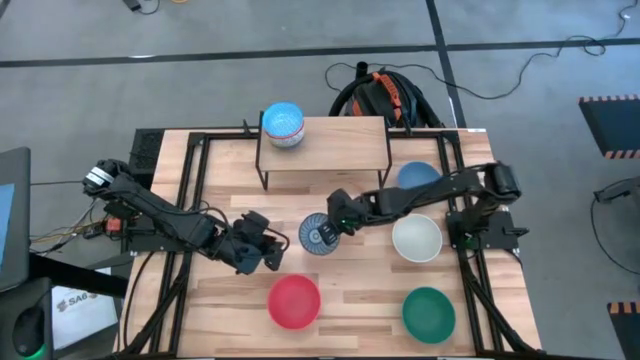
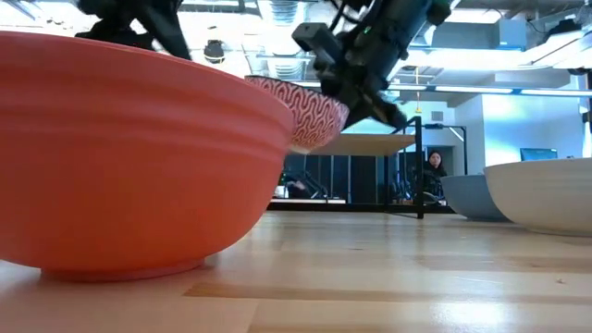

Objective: Place and stack bowls onto a shelf
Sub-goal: Stack the blue pattern bowl on top of the light blue pattern bowl on the shelf

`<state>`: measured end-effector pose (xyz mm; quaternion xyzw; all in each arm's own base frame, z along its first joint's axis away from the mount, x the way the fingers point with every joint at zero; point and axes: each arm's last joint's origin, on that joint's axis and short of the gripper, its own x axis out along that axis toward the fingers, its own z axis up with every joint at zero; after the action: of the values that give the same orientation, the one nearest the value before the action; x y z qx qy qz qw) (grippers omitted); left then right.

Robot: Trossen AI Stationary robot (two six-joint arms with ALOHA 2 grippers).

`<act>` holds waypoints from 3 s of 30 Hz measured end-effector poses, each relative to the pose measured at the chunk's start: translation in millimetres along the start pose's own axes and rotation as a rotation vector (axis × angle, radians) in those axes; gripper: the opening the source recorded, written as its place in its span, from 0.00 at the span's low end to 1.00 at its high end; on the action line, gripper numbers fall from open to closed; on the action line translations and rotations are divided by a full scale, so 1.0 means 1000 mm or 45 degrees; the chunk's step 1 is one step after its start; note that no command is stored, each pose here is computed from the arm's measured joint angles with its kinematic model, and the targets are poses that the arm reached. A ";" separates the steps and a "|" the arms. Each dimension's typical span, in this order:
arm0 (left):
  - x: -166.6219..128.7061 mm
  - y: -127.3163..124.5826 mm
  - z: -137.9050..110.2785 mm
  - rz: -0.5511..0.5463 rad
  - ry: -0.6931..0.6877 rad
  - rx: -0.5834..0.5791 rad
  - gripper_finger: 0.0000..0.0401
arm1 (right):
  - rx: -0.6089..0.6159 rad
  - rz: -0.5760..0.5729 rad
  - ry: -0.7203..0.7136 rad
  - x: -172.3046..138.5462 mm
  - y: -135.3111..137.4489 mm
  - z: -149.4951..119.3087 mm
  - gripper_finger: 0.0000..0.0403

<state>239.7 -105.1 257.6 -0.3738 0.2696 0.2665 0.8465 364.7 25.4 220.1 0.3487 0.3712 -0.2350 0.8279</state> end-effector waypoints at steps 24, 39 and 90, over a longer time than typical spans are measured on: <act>0.000 -0.015 0.016 -0.086 -0.352 0.114 0.32 | -0.088 -0.119 -0.309 -0.058 0.050 0.014 0.10; 0.012 -0.007 0.034 -0.020 -0.381 -0.036 0.43 | -0.043 -0.192 -0.323 -0.060 0.046 0.015 0.10; 0.040 -0.004 0.087 -0.023 -0.350 -0.024 0.24 | -0.102 -0.280 -0.252 -0.078 0.039 0.046 0.12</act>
<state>293.1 -30.2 283.8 -0.3442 0.1453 0.3102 0.8742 362.7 26.8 318.9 0.2477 0.3327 -0.3424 0.8431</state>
